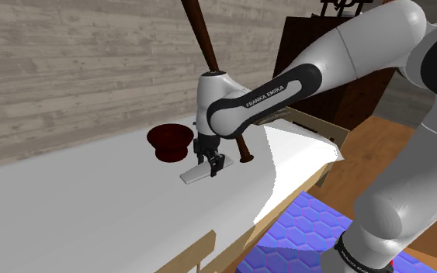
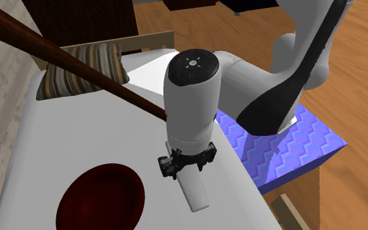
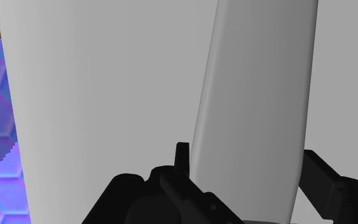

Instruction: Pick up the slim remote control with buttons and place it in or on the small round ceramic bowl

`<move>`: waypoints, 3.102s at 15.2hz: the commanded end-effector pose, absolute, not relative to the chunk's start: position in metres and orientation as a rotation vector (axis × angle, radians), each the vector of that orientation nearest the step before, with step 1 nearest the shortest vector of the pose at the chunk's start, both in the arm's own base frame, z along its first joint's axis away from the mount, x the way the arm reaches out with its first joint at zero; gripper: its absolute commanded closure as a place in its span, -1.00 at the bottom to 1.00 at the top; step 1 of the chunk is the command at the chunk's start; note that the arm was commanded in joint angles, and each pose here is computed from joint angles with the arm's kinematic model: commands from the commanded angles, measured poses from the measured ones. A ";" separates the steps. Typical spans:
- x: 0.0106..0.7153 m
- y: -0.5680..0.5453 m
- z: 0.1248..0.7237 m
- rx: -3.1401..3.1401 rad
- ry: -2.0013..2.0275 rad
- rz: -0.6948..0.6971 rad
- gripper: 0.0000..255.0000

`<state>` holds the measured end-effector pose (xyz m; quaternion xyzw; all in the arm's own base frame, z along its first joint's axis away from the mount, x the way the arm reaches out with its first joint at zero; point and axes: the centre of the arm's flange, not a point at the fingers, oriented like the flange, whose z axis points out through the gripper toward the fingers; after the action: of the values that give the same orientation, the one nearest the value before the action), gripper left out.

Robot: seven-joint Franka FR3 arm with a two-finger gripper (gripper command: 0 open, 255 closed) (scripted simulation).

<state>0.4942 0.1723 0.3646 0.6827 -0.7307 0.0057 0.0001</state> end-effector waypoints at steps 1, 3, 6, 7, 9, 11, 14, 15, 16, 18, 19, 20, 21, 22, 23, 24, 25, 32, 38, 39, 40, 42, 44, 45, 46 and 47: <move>0.493 0.172 0.375 2.145 -2.295 0.017 1.00; 0.493 0.172 0.386 2.145 -2.295 0.017 1.00; 0.493 0.172 0.401 2.145 -2.295 0.017 1.00; 0.493 0.172 0.407 2.145 -2.295 0.017 1.00; 0.493 0.172 0.417 2.145 -2.295 0.017 1.00; 0.493 0.172 0.428 2.145 -2.295 0.017 1.00; 0.493 0.172 0.444 2.145 -2.295 0.017 1.00; 0.493 0.172 0.449 2.145 -2.295 0.017 1.00; 0.493 0.172 0.454 2.145 -2.295 0.017 1.00; 0.493 0.172 0.465 2.145 -2.295 0.017 1.00; 0.493 0.172 0.470 2.145 -2.295 0.017 1.00; 0.493 0.172 0.475 2.145 -2.295 0.017 1.00; 0.493 0.172 0.481 2.145 -2.295 0.017 1.00; 0.493 0.172 0.486 2.145 -2.295 0.017 1.00; 0.493 0.172 0.491 2.145 -2.295 0.017 1.00; 0.493 0.172 0.496 2.145 -2.295 0.017 1.00; 0.493 0.172 0.498 2.145 -2.295 0.017 1.00; 0.585 0.179 0.500 2.145 -2.295 0.017 1.00; 0.664 0.184 0.500 2.145 -2.295 0.017 1.00; 0.678 0.185 0.501 2.145 -2.295 0.017 1.00; 0.691 0.186 0.501 2.145 -2.295 0.017 1.00; 0.707 0.187 0.496 2.145 -2.295 0.017 1.00; 0.707 0.187 0.485 2.145 -2.295 0.017 1.00; 0.707 0.187 0.480 2.145 -2.295 0.017 1.00; 0.707 0.187 0.475 2.145 -2.295 0.017 1.00; 0.707 0.187 0.469 2.145 -2.295 0.017 1.00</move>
<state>0.7076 0.1871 0.4741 0.6827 -0.7307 0.0054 0.0006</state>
